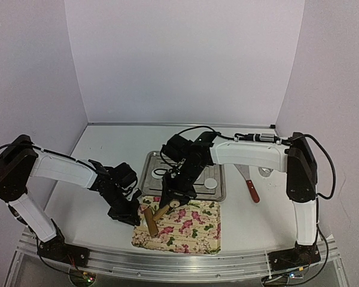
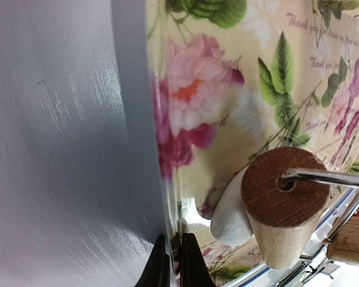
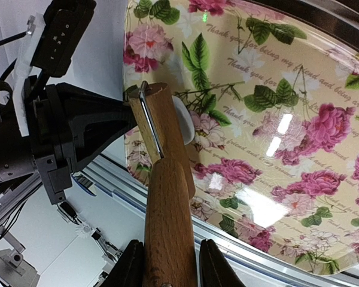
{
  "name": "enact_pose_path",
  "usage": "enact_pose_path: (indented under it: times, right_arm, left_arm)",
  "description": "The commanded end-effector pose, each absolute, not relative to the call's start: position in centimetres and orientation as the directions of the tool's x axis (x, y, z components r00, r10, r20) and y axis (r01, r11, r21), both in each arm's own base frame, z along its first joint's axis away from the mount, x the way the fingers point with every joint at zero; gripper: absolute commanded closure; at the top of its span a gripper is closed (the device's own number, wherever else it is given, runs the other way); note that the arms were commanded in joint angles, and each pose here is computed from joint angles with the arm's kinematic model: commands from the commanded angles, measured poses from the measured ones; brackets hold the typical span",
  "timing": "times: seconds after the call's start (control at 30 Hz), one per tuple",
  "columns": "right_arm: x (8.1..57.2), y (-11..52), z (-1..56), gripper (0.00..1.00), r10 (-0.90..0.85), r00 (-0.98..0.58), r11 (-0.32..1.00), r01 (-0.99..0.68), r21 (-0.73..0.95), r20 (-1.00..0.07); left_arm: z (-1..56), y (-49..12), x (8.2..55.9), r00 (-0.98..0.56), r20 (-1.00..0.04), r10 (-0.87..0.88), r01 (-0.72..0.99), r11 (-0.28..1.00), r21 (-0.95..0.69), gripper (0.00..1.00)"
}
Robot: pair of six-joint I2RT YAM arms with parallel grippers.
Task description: Roll out the dumpling wrappers from the dough
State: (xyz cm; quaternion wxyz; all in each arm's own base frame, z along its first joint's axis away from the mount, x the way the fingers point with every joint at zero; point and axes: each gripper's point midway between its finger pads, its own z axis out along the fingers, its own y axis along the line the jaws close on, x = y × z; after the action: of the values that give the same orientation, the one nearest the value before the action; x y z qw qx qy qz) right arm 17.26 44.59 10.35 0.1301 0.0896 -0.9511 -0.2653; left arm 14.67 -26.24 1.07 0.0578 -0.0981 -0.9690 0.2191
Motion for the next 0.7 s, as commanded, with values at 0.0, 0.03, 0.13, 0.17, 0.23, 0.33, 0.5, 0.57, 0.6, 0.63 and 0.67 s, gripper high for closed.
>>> enact_pose_path:
  times: [0.0, 0.03, 0.13, 0.17, 0.23, 0.33, 0.5, 0.57, 0.6, 0.63, 0.67]
  right_arm:
    - [17.3, 42.9, 7.5, 1.00, -0.175, -0.948, 0.919, -0.061, 0.389, 0.265]
    - [17.2, 42.2, 7.3, 1.00, -0.161, -0.947, 0.937, -0.058, 0.344, 0.278]
    - [17.7, 40.2, 6.5, 1.00, -0.119, -0.956, 0.975, -0.062, 0.212, 0.268]
    - [17.9, 39.4, 6.5, 1.00, -0.105, -0.960, 0.984, -0.063, 0.167, 0.258]
    - [18.2, 38.2, 6.1, 1.00, -0.085, -0.964, 0.993, -0.061, 0.100, 0.252]
    - [18.5, 36.9, 5.4, 1.00, -0.071, -0.965, 0.998, -0.068, 0.020, 0.253]
    - [19.4, 35.8, 5.1, 1.00, -0.086, -0.970, 0.992, -0.104, -0.069, 0.227]
    - [19.5, 35.6, 5.5, 1.00, -0.089, -0.973, 0.992, -0.107, -0.072, 0.212]
    - [19.7, 35.6, 6.0, 1.00, -0.097, -0.976, 0.991, -0.112, -0.068, 0.195]
    - [19.9, 35.6, 6.5, 1.00, -0.109, -0.978, 0.991, -0.122, -0.060, 0.180]
    - [20.1, 35.6, 7.0, 1.00, -0.123, -0.978, 0.990, -0.133, -0.050, 0.166]
  left_arm:
    - [1.1, -26.7, 15.5, -0.973, 0.047, 0.226, 0.185, 0.884, -0.429, 1.00]
    - [1.1, -26.6, 15.6, -0.974, 0.047, 0.223, 0.183, 0.887, -0.425, 1.00]
    - [1.1, -26.5, 15.7, -0.976, 0.043, 0.216, 0.179, 0.893, -0.412, 1.00]
    - [1.1, -26.4, 15.8, -0.976, 0.041, 0.213, 0.178, 0.896, -0.407, 1.00]
    - [1.1, -26.3, 16.0, -0.978, 0.038, 0.205, 0.173, 0.902, -0.396, 1.00]
    - [1.2, -26.4, 16.3, -0.980, 0.030, 0.199, 0.172, 0.905, -0.389, 1.00]
    - [1.4, -26.6, 16.7, -0.980, 0.019, 0.197, 0.175, 0.905, -0.388, 1.00]
    - [1.4, -26.6, 16.8, -0.979, 0.012, 0.203, 0.183, 0.905, -0.383, 1.00]
    - [1.5, -26.6, 17.0, -0.978, -0.001, 0.208, 0.193, 0.905, -0.379, 1.00]
    - [1.6, -26.5, 17.3, -0.976, -0.018, 0.218, 0.209, 0.904, -0.373, 1.00]
    - [1.8, -26.5, 17.6, -0.972, -0.038, 0.234, 0.231, 0.902, -0.365, 1.00]
